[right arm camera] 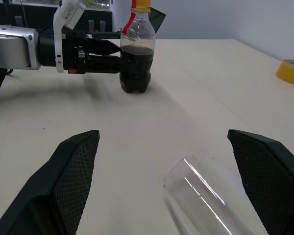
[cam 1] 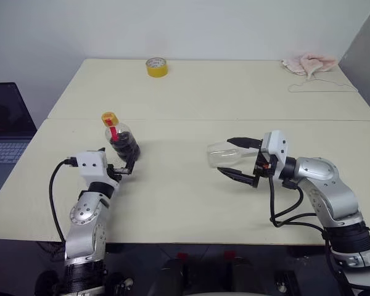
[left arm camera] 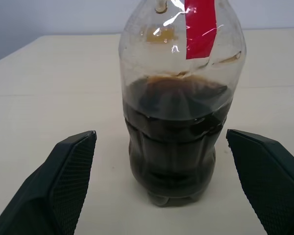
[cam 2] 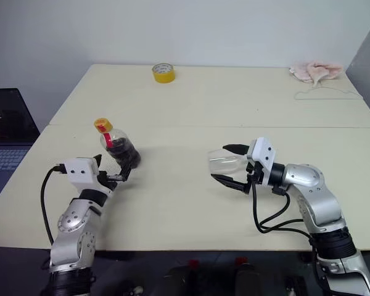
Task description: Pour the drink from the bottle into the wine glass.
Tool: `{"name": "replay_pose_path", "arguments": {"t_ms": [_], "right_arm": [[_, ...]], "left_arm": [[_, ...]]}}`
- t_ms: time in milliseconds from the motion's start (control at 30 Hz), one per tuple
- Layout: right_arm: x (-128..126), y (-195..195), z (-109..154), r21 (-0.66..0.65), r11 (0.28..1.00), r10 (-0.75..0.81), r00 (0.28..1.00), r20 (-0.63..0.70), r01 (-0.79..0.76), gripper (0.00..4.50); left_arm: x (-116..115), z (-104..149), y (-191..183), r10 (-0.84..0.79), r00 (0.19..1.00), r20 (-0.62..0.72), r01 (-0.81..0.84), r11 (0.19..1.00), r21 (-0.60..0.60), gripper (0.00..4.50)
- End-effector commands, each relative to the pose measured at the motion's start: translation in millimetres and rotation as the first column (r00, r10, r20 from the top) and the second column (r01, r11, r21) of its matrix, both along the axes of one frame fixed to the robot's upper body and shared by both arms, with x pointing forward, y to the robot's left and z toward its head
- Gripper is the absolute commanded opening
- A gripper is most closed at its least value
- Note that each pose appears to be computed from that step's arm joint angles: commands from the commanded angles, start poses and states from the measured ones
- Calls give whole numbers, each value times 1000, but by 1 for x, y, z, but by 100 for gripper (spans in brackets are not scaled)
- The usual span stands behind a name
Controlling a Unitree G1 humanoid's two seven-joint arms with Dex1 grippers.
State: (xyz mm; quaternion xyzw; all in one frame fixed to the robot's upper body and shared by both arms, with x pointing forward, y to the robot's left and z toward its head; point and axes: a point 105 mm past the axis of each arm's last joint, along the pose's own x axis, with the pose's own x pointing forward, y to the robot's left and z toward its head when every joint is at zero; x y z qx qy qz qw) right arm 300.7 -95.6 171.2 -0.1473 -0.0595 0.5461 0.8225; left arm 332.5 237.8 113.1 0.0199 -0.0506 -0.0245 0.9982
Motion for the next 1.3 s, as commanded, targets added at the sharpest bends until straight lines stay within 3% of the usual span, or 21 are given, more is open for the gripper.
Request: {"name": "replay_pose_path", "arguments": {"t_ms": [33, 733, 900, 1000, 1100, 1300], "right_arm": [[-4, 6, 13, 22, 999, 35, 999, 39, -35, 448], [3, 0, 14, 20, 1000, -15, 999, 50, 14, 448], [5, -1, 17, 20, 999, -28, 998, 60, 27, 450], [6, -2, 20, 19, 999, -33, 997, 70, 31, 450], [8, -2, 25, 22, 999, -31, 996, 80, 29, 450], [5, 8, 62, 113, 993, 4, 996, 92, -14, 450]], "left_arm": [[7, 14, -3, -26, 998, 54, 24, 999, 35, 450], [44, 25, -12, -99, 991, 88, 94, 994, 60, 450], [43, 19, -14, -101, 992, 79, 97, 994, 52, 298], [41, 18, -12, -97, 992, 76, 93, 994, 51, 240], [40, 17, -11, -95, 993, 75, 91, 994, 52, 219], [43, 26, -33, -157, 984, 81, 152, 986, 63, 217]]}}
